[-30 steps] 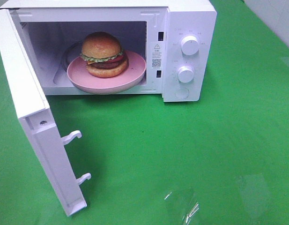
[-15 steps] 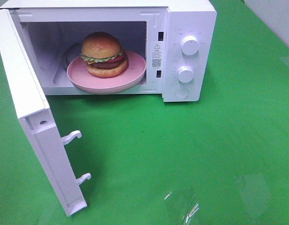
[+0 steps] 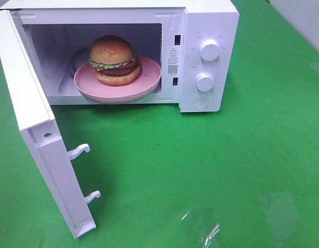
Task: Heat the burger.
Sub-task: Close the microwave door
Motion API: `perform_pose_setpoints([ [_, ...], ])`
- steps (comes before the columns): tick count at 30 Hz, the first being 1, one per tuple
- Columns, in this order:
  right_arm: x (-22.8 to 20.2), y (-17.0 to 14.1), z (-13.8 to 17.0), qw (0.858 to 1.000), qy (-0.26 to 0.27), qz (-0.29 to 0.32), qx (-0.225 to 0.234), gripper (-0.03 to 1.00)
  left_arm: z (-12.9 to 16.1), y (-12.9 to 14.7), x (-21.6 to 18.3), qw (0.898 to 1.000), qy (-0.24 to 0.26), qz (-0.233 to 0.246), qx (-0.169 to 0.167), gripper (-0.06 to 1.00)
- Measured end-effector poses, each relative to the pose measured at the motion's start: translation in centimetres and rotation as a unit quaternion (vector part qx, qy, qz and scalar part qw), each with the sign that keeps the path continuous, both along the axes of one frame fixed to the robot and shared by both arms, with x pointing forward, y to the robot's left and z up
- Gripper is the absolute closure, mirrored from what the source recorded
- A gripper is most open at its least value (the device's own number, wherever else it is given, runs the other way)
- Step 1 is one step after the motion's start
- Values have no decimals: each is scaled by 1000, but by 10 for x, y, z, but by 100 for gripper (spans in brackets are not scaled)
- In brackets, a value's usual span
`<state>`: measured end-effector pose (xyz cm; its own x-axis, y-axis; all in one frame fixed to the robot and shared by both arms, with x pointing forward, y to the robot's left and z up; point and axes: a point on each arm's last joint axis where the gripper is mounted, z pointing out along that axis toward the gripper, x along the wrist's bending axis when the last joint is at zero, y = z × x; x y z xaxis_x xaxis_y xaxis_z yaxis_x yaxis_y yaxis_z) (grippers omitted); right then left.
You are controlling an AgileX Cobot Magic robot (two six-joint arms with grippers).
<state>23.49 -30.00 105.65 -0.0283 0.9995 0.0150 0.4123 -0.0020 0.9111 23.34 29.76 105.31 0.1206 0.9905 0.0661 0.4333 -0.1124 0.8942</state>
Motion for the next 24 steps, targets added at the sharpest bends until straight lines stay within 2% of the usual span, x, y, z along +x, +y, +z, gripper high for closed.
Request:
perform_pose_setpoints([
  [24, 0, 0, 0, 1000, 0, 0, 0, 47, 0, 0, 0, 1000, 0, 0, 0, 94],
])
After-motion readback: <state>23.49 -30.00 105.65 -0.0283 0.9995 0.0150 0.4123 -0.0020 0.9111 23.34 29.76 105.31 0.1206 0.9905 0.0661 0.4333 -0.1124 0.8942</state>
